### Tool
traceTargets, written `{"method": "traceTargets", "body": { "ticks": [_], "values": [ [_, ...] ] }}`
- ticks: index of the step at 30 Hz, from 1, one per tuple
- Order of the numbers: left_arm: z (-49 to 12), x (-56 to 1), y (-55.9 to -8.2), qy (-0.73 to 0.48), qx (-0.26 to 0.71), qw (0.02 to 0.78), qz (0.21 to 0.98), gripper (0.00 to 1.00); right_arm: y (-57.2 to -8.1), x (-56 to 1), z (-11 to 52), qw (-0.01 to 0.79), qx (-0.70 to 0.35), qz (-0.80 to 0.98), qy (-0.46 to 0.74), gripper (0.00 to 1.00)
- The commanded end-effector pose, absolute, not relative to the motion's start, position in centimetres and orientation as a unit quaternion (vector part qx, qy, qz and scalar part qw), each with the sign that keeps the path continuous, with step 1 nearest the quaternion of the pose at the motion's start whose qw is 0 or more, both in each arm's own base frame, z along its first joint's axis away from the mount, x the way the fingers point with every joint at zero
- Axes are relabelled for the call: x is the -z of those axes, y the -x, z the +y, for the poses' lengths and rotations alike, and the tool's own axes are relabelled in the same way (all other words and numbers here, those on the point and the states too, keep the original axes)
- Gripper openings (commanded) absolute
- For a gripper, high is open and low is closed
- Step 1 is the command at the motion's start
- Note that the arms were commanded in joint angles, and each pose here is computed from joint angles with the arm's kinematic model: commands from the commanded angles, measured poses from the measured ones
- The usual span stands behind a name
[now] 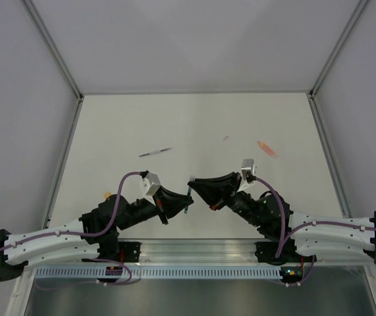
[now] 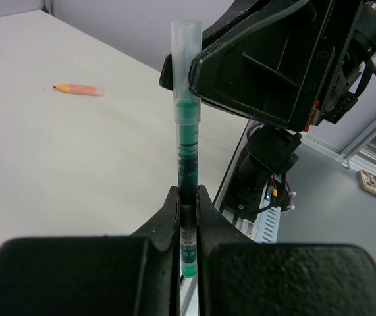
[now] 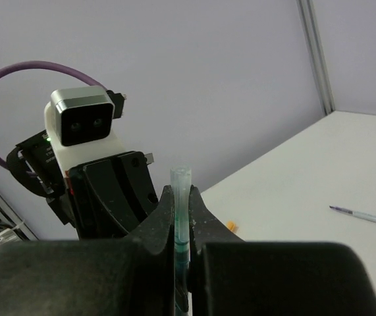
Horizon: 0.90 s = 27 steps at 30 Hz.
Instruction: Insert the pens into the pen caps
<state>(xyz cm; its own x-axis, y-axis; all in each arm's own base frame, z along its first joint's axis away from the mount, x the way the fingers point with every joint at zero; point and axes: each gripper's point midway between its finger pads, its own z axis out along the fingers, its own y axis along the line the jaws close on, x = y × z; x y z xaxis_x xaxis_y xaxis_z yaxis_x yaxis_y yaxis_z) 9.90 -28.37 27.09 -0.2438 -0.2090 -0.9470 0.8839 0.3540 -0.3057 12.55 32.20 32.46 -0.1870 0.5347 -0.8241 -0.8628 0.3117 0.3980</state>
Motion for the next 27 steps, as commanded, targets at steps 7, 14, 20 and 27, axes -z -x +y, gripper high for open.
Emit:
{"method": "traceTargets", "body": {
  "ticks": [7, 14, 20, 27],
  "values": [
    [-27.0, -34.1, -10.1, -0.235, 0.532, 0.609, 0.539, 0.74, -18.2, -32.6, 29.3, 0.656, -0.381, 0.645, 0.098, 0.0],
    [-26.7, -29.5, -11.0, -0.228, 0.493, 0.579, 0.608, 0.95, -22.1, -25.3, 24.1, 0.626, -0.223, 0.747, 0.024, 0.0],
    [-21.3, -26.9, -15.8, -0.078, 0.397, 0.633, 0.66, 1.0, -25.0, -16.2, 22.7, 0.532, -0.138, 0.835, 0.028, 0.0],
    [-16.6, -25.7, -17.6, 0.016, 0.328, 0.645, 0.69, 1.0, -28.3, -10.7, 23.7, 0.45, -0.122, 0.884, 0.033, 0.0]
  ]
}}
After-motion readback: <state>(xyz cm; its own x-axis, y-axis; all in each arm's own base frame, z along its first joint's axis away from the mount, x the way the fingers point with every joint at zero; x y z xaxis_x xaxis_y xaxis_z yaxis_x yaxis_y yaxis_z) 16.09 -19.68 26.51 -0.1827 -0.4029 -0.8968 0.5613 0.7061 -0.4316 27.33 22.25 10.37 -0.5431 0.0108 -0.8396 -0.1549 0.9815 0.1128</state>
